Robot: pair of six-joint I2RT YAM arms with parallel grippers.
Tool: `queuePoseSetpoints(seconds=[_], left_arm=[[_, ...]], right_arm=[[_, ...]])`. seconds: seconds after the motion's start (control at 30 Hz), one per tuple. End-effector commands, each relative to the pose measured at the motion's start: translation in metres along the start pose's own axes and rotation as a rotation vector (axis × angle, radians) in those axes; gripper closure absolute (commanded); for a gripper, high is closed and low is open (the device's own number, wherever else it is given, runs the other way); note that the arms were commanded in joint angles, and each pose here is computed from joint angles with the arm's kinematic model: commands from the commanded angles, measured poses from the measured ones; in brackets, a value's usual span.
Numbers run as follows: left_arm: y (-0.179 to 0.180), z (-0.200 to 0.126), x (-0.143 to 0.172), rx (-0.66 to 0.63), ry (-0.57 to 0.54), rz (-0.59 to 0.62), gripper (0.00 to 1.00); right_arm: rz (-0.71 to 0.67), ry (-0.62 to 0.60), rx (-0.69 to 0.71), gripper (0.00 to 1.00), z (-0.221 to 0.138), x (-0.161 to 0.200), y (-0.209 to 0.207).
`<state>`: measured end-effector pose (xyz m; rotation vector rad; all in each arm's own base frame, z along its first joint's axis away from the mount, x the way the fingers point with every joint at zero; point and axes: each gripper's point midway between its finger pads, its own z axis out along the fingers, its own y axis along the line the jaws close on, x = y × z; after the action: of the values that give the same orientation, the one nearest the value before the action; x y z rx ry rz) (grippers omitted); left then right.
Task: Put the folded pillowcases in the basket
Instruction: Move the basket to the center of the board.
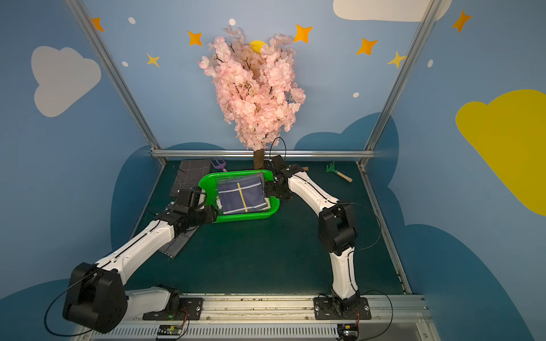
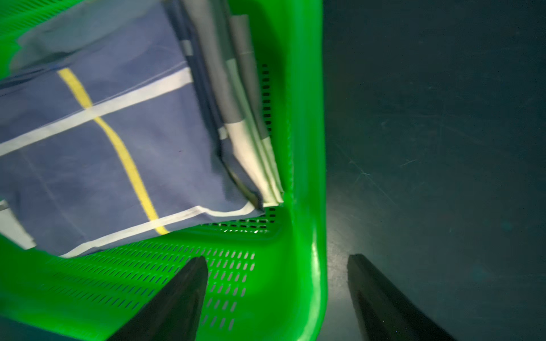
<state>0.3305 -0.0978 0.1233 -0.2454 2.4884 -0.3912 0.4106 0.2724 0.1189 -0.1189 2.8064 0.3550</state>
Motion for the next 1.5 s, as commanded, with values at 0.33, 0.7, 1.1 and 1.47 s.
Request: queuePoseSetpoints(seconds=[0.33,0.7,1.1,1.47], left_arm=[[0.005,0.002,0.003,-0.023,0.009,0.006,0.51],[0.008,-0.002,0.002,-0.037,-0.005,0.009,0.50],[0.012,-0.002,0.006,-0.046,0.000,0.006,0.50],[0.016,-0.006,0.002,-0.070,-0.011,0.007,0.44]], right_arm=[[-0.004,0.109,0.054,0.98,0.026,0.019,-0.018],[0.038,0.114,0.106,1.00,0.008,0.035,-0.057],[0.099,0.153,0.157,0.99,0.000,0.070,-0.123],[0.153,0.136,0.181,0.79,-0.012,0.072,-0.159]])
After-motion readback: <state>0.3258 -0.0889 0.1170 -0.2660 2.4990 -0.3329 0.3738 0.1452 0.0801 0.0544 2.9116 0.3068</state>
